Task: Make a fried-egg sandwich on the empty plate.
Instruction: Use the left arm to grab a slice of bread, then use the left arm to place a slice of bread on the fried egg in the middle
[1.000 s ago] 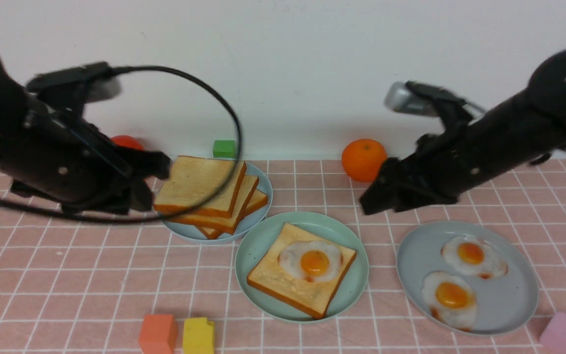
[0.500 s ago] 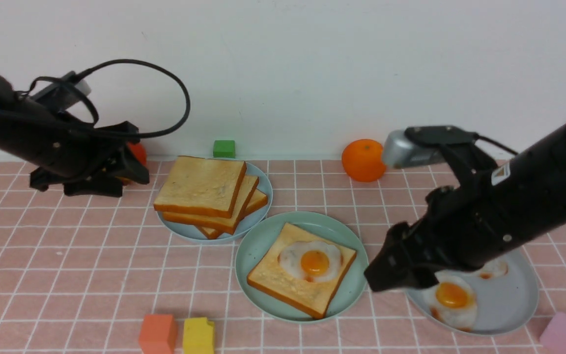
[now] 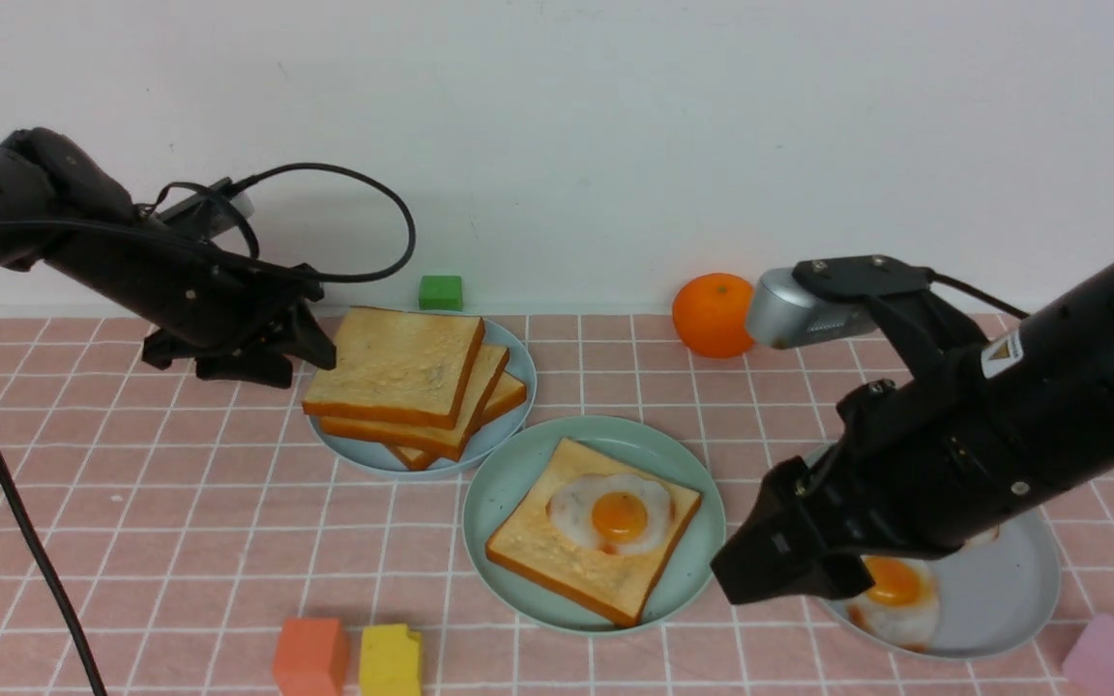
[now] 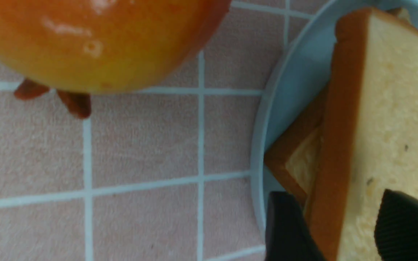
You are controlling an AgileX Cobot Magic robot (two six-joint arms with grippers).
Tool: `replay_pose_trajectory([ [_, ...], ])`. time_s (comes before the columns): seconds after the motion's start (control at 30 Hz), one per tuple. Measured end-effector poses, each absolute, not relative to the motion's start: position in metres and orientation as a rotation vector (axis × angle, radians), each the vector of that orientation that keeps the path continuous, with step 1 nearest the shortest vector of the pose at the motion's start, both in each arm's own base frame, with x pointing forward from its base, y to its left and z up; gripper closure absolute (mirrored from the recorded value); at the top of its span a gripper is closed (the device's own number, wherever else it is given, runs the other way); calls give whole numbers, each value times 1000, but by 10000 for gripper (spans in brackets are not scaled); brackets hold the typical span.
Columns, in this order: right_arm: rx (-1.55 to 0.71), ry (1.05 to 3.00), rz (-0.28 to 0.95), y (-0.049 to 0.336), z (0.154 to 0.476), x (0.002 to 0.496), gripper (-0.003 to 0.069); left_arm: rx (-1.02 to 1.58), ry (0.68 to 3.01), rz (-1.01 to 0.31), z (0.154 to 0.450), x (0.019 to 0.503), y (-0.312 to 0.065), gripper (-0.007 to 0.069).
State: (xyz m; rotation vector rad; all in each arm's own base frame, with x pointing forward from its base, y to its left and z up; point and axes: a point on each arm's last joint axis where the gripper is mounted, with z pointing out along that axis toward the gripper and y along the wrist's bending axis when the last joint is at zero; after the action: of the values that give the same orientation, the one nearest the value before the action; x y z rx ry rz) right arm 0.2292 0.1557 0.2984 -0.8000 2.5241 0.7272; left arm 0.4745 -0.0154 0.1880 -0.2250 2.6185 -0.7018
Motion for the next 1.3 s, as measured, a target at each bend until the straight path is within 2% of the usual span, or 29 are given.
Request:
replay_pose_trajectory([
  [0.17, -804, 2525, 723, 155, 298, 229, 178, -244, 2599, -772, 176, 479, -19, 385],
  [0.2, -804, 2525, 722, 155, 298, 229, 178, -245, 2598, -777, 175, 480, -19, 392],
  [0.3, -809, 2526, 713, 155, 298, 229, 178, -216, 2588, -784, 175, 480, -20, 517],
  [0.33, -809, 2526, 713, 155, 298, 229, 178, -215, 2588, -785, 175, 480, -20, 523],
  [0.37, -810, 2526, 711, 155, 298, 229, 178, -212, 2587, -785, 175, 480, -20, 566],
  [0.63, -811, 2529, 711, 155, 298, 229, 178, -182, 2586, -784, 176, 480, -20, 578],
  [0.8, -811, 2522, 708, 154, 300, 228, 178, -95, 2566, -775, 191, 476, -17, 578],
  [0.87, -821, 2501, 696, 151, 306, 224, 178, 59, 2538, -787, 213, 468, -16, 578],
  [0.93, -828, 2495, 683, 149, 309, 221, 178, 119, 2523, -795, 221, 465, -17, 578],
  [0.97, -832, 2487, 664, 147, 313, 218, 178, 181, 2508, -822, 233, 459, -20, 578],
  [1.1, -791, 2491, 575, 133, 327, 204, 178, 330, 2502, -900, 249, 444, -46, 578],
  [1.3, -700, 2494, 444, 116, 341, 191, 178, 447, 2535, -975, 243, 425, -94, 578],
])
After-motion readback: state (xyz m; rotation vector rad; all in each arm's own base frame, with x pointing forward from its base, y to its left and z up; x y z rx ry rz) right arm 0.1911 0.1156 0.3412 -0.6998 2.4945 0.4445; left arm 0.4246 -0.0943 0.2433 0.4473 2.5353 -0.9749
